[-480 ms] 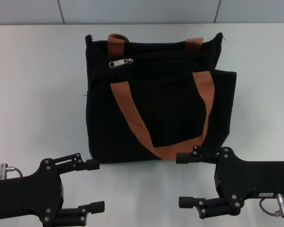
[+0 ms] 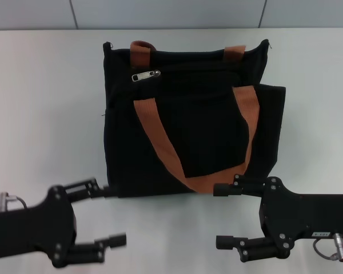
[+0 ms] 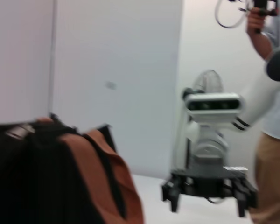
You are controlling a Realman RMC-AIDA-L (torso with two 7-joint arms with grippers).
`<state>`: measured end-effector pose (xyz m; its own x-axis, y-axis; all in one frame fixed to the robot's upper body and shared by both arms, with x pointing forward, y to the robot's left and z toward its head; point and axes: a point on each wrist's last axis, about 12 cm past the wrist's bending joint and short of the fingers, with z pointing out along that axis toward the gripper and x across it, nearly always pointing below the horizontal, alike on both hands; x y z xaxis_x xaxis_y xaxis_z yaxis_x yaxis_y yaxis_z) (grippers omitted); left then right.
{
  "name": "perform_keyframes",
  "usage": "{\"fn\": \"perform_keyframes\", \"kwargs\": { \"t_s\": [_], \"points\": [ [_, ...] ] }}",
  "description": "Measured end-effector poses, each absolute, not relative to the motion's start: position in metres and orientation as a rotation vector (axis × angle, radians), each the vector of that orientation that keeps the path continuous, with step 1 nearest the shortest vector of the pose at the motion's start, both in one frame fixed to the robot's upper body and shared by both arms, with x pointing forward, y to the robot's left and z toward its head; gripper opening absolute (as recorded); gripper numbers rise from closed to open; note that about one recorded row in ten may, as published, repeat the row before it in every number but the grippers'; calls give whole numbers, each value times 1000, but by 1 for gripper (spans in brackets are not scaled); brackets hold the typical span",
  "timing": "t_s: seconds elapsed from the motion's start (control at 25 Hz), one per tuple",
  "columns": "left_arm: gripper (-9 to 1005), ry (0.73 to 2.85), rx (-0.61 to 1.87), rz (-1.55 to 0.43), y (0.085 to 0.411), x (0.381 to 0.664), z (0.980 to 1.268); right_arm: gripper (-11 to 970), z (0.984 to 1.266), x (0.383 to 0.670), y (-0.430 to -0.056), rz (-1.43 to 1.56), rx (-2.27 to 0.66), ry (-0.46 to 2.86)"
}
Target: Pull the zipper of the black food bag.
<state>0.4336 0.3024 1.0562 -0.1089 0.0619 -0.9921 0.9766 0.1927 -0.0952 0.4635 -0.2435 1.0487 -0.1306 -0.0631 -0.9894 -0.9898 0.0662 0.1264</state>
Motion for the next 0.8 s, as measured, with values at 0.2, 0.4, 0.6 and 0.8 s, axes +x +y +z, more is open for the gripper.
{"fn": "perform_keyframes", "kwargs": {
  "t_s": [0.2,0.4,0.6,0.8],
  "points": [
    [786,1370,768,-952,318,440,1064,817,1047,463,-241,1232,-1136,1389],
    [783,1416,361,-770,340,464,1064,816,1043,465,-236,1222,-1133,1407],
    [780,1529,404,-768,330,490,1059,816,1042,466,-234,1220,-1137,1417],
    [776,1574,622,-814,308,504,1061,816,1041,465,-232,1227,-1130,1417]
  ]
}}
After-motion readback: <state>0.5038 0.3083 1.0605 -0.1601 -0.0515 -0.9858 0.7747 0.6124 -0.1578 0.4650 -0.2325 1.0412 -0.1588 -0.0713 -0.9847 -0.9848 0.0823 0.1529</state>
